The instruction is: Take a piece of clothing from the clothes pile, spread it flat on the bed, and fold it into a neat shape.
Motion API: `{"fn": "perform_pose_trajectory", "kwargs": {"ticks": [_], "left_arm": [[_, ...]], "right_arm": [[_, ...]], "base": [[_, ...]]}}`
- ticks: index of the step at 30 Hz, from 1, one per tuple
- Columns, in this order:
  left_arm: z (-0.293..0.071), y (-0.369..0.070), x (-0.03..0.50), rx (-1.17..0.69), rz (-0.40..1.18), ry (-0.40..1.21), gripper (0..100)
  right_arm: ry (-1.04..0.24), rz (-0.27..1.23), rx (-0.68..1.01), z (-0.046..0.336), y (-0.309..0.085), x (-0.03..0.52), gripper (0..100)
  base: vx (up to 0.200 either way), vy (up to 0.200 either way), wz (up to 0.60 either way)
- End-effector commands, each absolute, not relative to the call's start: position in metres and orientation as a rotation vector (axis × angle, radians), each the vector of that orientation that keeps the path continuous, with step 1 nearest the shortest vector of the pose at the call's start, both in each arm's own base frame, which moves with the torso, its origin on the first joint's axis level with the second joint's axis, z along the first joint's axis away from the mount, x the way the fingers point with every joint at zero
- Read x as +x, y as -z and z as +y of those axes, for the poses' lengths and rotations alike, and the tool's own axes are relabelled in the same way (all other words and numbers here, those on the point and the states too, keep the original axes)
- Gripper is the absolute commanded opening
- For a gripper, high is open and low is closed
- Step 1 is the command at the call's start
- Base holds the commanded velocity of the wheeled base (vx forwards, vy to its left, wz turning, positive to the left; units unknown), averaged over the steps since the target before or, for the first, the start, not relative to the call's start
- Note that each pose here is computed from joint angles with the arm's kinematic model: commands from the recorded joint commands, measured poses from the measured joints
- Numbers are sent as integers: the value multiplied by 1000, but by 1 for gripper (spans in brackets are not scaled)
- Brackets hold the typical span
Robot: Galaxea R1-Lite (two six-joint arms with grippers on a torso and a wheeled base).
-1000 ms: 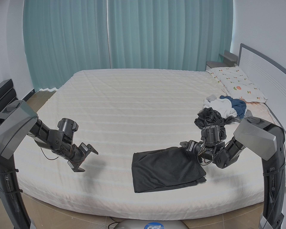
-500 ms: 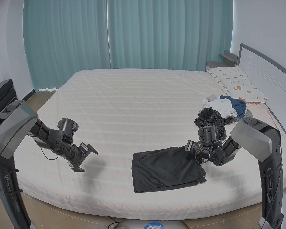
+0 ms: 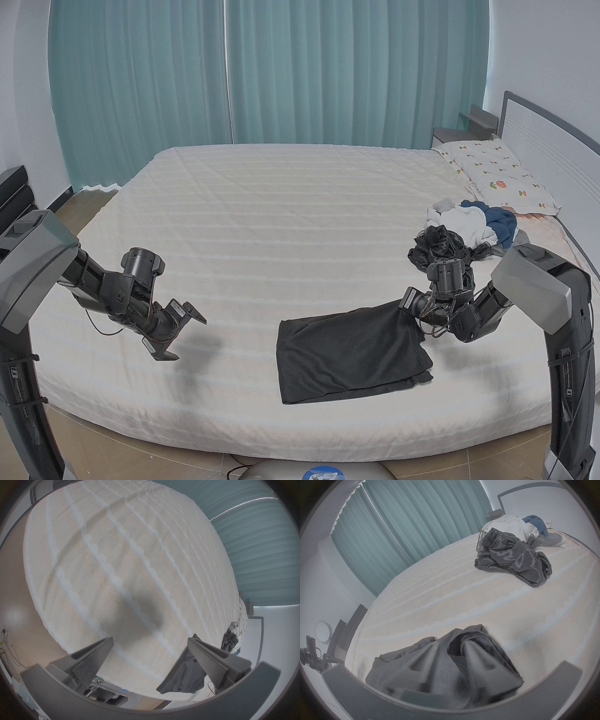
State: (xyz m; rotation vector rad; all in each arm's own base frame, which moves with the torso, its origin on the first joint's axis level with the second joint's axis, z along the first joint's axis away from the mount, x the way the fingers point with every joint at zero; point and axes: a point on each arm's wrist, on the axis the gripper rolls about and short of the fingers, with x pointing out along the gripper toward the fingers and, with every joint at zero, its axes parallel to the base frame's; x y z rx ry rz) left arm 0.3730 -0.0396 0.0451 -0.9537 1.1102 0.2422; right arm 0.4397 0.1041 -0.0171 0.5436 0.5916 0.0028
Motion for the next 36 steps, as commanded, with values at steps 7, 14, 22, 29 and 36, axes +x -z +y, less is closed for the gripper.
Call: {"fn": "perform_pose_trajectory", "kwargs": {"ticks": [7,14,22,29,36], "left_arm": [[-40,-45,373,-954,1111,-243,100],[-40,-45,373,-954,1111,-243,100],[-40,-45,373,-954,1111,-243,100],[-40,-45,373,-954,1111,-243,100],[-40,-45,373,-954,1111,-243,100]], "right_arm": [[-13,608,563,97,21,441,100],[-7,596,628,89,2,431,100],[-116,732,643,69,-9,373,100],[-182,785,545,60,10,335,100],[-187,805,536,62,18,331,100]], "base": [[0,0,0],[0,0,0],[0,0,0],[0,0,0],[0,0,0]]}}
